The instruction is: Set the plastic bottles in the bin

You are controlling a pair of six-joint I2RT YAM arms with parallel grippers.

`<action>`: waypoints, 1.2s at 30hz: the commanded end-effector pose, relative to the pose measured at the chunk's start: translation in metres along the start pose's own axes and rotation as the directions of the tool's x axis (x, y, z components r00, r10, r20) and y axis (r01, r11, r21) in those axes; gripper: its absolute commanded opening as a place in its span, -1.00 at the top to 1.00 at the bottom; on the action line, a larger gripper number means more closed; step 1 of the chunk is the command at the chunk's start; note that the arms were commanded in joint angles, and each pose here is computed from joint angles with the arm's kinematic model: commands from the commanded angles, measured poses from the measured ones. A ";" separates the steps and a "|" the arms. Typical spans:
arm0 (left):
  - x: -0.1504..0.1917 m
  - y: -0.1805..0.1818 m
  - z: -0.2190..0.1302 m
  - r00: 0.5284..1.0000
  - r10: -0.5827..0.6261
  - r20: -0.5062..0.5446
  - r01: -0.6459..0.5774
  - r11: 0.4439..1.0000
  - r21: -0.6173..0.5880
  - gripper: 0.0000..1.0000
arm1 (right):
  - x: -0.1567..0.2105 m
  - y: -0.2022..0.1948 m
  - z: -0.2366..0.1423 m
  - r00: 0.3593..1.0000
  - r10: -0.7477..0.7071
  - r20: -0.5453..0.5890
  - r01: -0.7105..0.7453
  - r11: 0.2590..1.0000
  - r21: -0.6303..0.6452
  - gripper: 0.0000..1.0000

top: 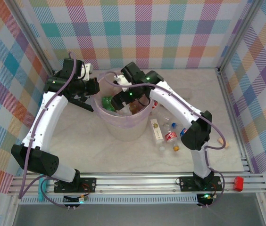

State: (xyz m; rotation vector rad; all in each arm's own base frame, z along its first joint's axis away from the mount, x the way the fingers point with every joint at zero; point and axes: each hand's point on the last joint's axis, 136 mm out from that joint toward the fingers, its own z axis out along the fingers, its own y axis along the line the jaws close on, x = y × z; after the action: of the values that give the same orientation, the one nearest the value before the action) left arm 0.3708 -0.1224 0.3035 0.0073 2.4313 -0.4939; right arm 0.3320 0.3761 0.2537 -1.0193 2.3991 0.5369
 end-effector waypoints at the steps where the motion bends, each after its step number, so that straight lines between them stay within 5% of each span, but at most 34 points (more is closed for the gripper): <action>1: 0.003 -0.008 0.001 0.999 -0.033 -0.012 0.034 0.999 0.038 1.00 | -0.021 0.024 -0.077 0.987 -0.059 0.150 0.065 0.997 -0.034 -0.98; 15: 0.004 -0.007 0.002 0.999 -0.032 -0.019 0.033 0.999 0.033 1.00 | 0.011 0.000 -0.173 0.968 -0.124 0.217 0.084 0.979 0.184 -0.99; 23: 0.005 -0.007 0.001 0.999 -0.026 -0.020 0.027 0.999 0.029 1.00 | 0.085 -0.065 -0.203 0.993 -0.006 0.116 -0.038 0.924 0.381 -0.93; 36: 0.005 -0.008 0.007 0.999 -0.016 -0.032 0.017 0.999 0.042 1.00 | 0.259 -0.168 -0.130 0.919 0.343 -0.195 -0.210 0.844 0.493 -0.77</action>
State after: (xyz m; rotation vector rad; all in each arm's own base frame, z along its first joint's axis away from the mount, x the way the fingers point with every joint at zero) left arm 0.3707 -0.1224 0.3034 0.0097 2.4315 -0.4935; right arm 0.2620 0.0581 0.2047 -0.5367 2.7329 -0.1295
